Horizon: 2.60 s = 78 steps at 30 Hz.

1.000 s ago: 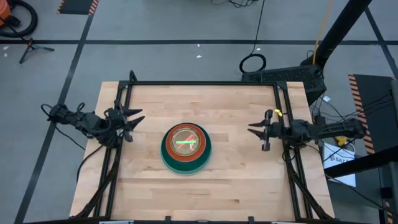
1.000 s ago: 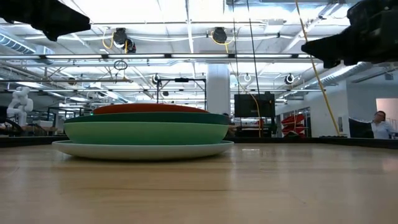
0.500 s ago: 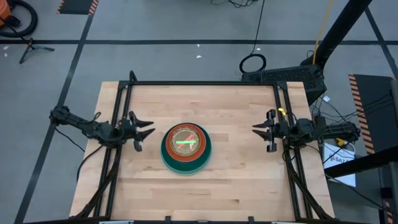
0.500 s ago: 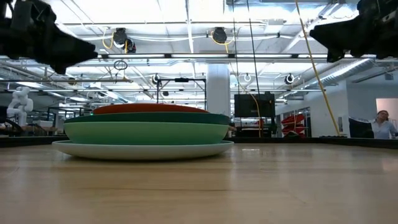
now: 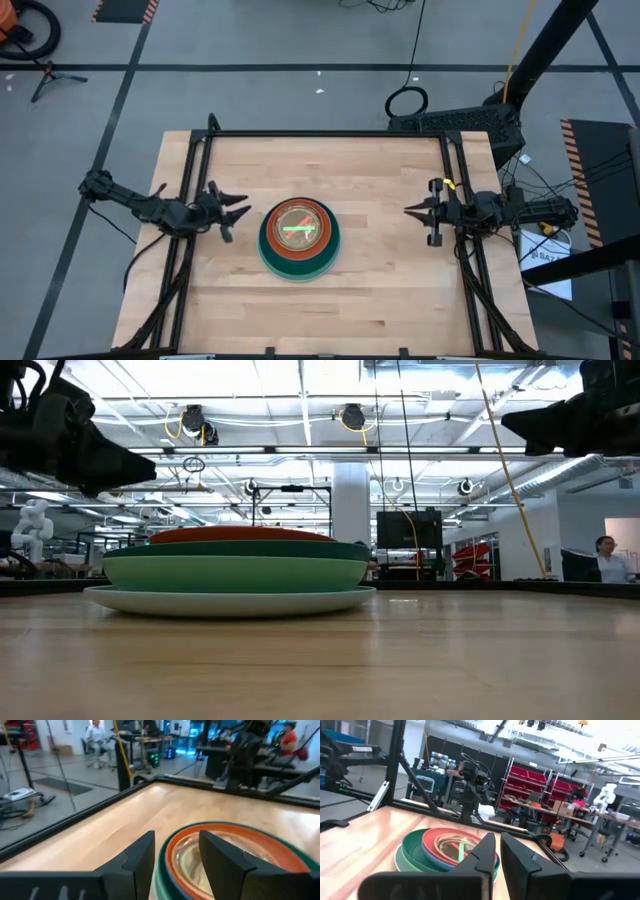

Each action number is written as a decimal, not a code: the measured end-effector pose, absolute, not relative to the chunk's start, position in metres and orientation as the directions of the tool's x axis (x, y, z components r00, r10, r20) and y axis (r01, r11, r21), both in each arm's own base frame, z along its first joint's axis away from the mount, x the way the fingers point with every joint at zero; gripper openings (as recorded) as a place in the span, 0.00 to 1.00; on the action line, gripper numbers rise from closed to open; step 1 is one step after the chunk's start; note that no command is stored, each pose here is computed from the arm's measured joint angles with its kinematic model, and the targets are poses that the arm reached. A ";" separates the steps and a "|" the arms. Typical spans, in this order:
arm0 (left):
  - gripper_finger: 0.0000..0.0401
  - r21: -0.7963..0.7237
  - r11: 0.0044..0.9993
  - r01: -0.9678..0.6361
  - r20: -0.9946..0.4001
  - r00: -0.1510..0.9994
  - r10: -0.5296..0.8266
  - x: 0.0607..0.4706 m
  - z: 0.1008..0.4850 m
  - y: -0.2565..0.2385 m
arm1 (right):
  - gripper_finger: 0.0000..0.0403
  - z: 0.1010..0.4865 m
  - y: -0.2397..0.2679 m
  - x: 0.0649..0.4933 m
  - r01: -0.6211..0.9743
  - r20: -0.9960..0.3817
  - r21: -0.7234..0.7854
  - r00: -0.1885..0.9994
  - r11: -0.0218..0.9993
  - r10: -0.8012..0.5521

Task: Stack plastic plates
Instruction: Return to Home Position

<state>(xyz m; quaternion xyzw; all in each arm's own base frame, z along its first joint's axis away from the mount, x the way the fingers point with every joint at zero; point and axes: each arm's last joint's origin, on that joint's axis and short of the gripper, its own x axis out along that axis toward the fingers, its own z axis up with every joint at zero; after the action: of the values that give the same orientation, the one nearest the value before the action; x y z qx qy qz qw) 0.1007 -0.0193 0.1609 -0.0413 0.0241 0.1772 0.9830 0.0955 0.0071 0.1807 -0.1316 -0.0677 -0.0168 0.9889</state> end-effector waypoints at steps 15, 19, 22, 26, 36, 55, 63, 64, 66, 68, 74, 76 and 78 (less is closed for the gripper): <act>0.40 0.017 0.934 -0.356 -0.078 0.931 0.356 0.101 0.159 -0.019 | 0.02 0.172 0.005 0.097 0.104 0.046 -0.287 0.994 0.952 -0.095; 0.40 0.018 0.934 -0.356 -0.079 0.931 0.356 0.101 0.159 -0.019 | 0.02 0.172 0.005 0.097 0.104 0.046 -0.287 0.994 0.952 -0.095; 0.40 0.018 0.934 -0.356 -0.079 0.931 0.356 0.101 0.159 -0.019 | 0.02 0.172 0.005 0.097 0.104 0.045 -0.287 0.994 0.952 -0.095; 0.40 0.017 0.934 -0.356 -0.079 0.931 0.356 0.101 0.159 -0.019 | 0.02 0.172 0.005 0.097 0.104 0.045 -0.287 0.994 0.952 -0.095; 0.40 0.016 0.934 -0.356 -0.079 0.931 0.356 0.101 0.159 -0.019 | 0.02 0.172 0.005 0.097 0.104 0.043 -0.287 0.995 0.952 -0.095; 0.40 0.016 0.934 -0.356 -0.079 0.931 0.356 0.101 0.159 -0.019 | 0.02 0.172 0.005 0.097 0.104 0.042 -0.288 0.994 0.952 -0.096; 0.40 0.016 0.934 -0.356 -0.079 0.931 0.356 0.101 0.159 -0.019 | 0.02 0.172 0.005 0.097 0.104 0.042 -0.288 0.994 0.952 -0.096; 0.40 0.016 0.934 -0.356 -0.079 0.931 0.356 0.101 0.159 -0.019 | 0.02 0.172 0.005 0.097 0.104 0.042 -0.288 0.994 0.952 -0.096; 0.40 0.016 0.934 -0.356 -0.079 0.931 0.356 0.101 0.159 -0.019 | 0.02 0.172 0.005 0.097 0.104 0.042 -0.288 0.994 0.952 -0.096; 0.40 0.016 0.934 -0.356 -0.079 0.931 0.356 0.101 0.159 -0.019 | 0.02 0.172 0.005 0.097 0.104 0.042 -0.288 0.994 0.952 -0.096; 0.40 0.016 0.934 -0.356 -0.079 0.931 0.356 0.101 0.159 -0.019 | 0.02 0.172 0.005 0.097 0.104 0.042 -0.288 0.994 0.952 -0.096; 0.40 0.016 0.934 -0.356 -0.079 0.931 0.356 0.101 0.159 -0.019 | 0.02 0.172 0.005 0.097 0.104 0.042 -0.287 0.994 0.952 -0.096; 0.40 0.016 0.934 -0.356 -0.079 0.931 0.356 0.101 0.159 -0.019 | 0.02 0.172 0.005 0.097 0.104 0.042 -0.288 0.994 0.952 -0.096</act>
<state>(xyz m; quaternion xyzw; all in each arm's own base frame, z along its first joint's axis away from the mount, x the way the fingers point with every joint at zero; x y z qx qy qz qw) 0.1006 -0.0191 0.1591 0.0008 0.0405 0.1812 0.9826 0.0966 0.0048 0.1716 -0.1463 -0.0137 -0.0508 0.9878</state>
